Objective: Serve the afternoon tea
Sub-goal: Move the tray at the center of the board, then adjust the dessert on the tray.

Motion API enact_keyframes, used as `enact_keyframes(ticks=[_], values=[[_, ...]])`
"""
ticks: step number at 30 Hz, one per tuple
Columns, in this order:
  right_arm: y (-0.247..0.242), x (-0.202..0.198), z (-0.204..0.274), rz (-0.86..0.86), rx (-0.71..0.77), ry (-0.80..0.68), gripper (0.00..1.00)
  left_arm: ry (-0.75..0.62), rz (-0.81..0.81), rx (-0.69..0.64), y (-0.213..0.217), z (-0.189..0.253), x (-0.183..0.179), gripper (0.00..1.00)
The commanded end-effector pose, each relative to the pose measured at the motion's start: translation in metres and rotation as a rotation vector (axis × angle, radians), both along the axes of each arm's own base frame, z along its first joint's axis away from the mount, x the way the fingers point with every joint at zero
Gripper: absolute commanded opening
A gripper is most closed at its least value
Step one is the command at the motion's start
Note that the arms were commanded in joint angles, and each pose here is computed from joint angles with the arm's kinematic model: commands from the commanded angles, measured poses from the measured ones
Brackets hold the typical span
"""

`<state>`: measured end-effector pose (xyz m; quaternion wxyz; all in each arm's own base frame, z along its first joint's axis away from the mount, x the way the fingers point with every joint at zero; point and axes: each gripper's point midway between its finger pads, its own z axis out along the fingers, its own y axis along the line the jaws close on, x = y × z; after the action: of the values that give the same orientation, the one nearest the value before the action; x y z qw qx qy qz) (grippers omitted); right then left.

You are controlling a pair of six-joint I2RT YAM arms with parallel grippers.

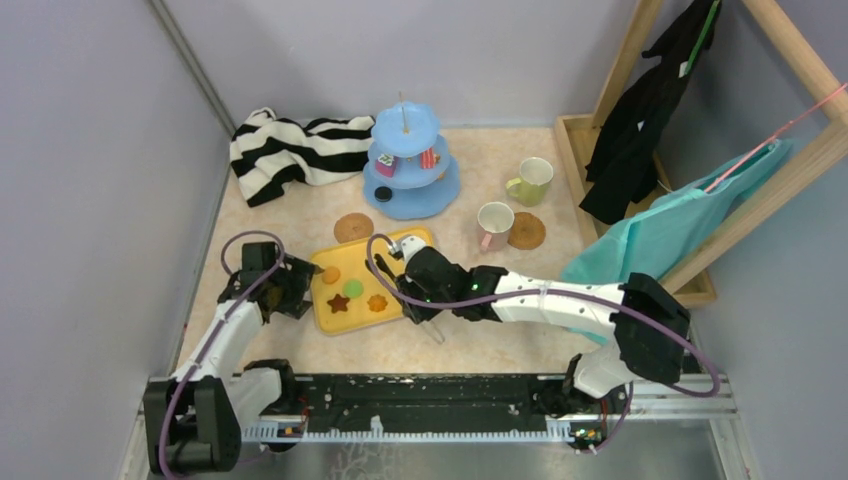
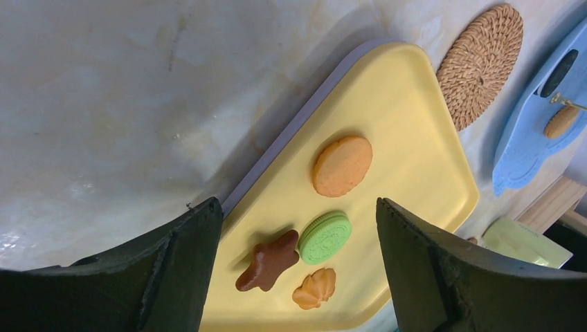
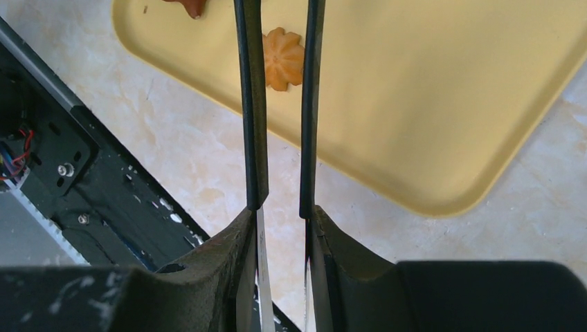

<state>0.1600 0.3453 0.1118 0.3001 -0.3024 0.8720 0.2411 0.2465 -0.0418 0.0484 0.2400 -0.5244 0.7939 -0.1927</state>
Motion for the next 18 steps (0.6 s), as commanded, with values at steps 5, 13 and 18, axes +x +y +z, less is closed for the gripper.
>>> enact_keyframes(ticks=[5,13,18], values=[[0.019,0.000,0.009,0.065,-0.050,-0.033,0.31,-0.137,-0.010,0.071,0.004,0.036,0.024,0.88],[0.033,0.001,-0.002,0.120,-0.141,-0.004,0.32,-0.278,-0.030,0.290,0.032,0.082,0.033,0.91],[0.041,0.000,-0.023,0.141,-0.203,0.044,0.32,-0.360,-0.021,0.386,0.045,0.112,0.038,0.92]])
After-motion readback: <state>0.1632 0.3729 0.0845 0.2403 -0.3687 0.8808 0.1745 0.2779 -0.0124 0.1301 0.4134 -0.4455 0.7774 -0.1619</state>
